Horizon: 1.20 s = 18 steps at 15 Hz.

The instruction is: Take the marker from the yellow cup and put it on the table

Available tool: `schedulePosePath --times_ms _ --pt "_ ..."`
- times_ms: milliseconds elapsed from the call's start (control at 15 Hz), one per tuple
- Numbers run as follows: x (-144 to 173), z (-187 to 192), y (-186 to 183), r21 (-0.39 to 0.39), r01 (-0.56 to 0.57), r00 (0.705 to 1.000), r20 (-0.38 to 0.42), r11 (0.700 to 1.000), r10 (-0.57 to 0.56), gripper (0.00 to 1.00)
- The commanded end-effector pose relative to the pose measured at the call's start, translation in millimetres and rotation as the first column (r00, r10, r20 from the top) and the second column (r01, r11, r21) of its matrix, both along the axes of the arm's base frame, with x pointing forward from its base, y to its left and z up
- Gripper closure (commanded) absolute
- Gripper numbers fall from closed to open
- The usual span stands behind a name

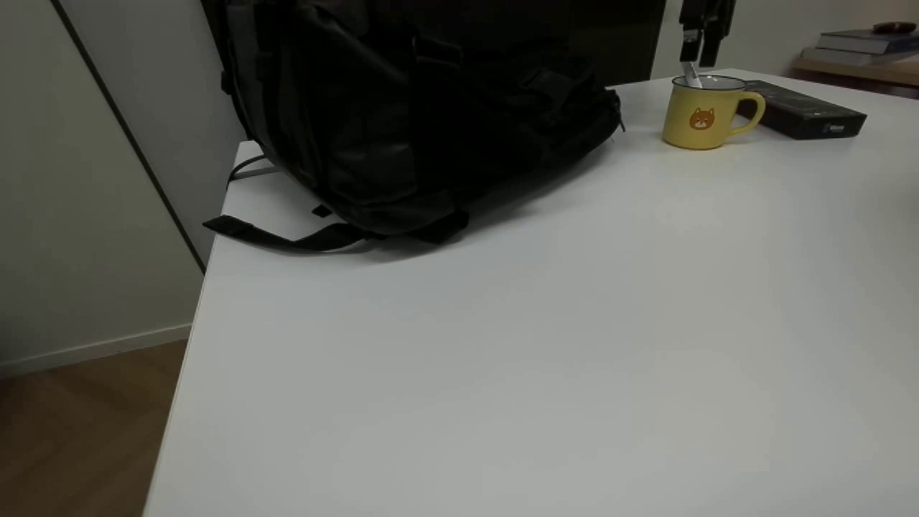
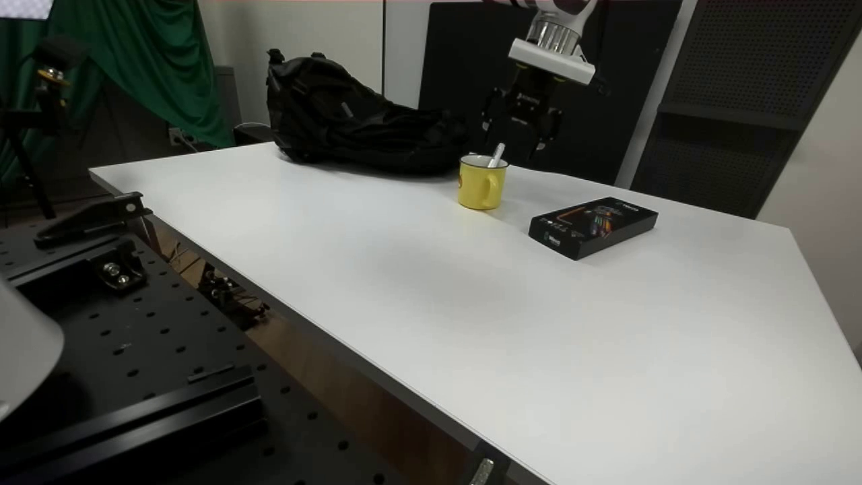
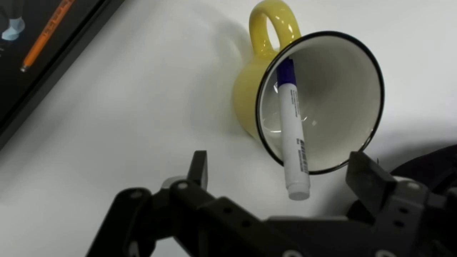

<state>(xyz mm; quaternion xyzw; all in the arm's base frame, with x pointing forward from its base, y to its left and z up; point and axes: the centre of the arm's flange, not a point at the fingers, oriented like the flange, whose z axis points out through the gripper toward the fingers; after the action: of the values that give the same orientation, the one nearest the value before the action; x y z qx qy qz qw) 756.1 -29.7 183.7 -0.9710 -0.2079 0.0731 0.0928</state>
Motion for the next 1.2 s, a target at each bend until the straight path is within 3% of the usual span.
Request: schedulePosePath --times_ms 0,67,133,267,867,1133 --pt "2.6 11.5 2.3 -0.030 0.022 1.000 0.006 0.999 -0.022 0.00" --pt "2.4 12.4 2.7 -0.031 0.020 1.000 0.007 0.999 -0.020 0.00" --pt "2.3 12.4 3.1 -0.032 0.018 1.000 0.007 0.999 -0.018 0.25" --pt "1.9 12.6 4.5 -0.035 0.017 1.000 0.010 0.999 -0.016 0.32" --pt "3.3 10.7 7.9 -0.059 0.015 1.000 0.016 0.998 -0.014 0.95" --pt "4.3 18.1 11.9 -0.079 0.015 1.000 0.027 0.997 -0.013 0.97"
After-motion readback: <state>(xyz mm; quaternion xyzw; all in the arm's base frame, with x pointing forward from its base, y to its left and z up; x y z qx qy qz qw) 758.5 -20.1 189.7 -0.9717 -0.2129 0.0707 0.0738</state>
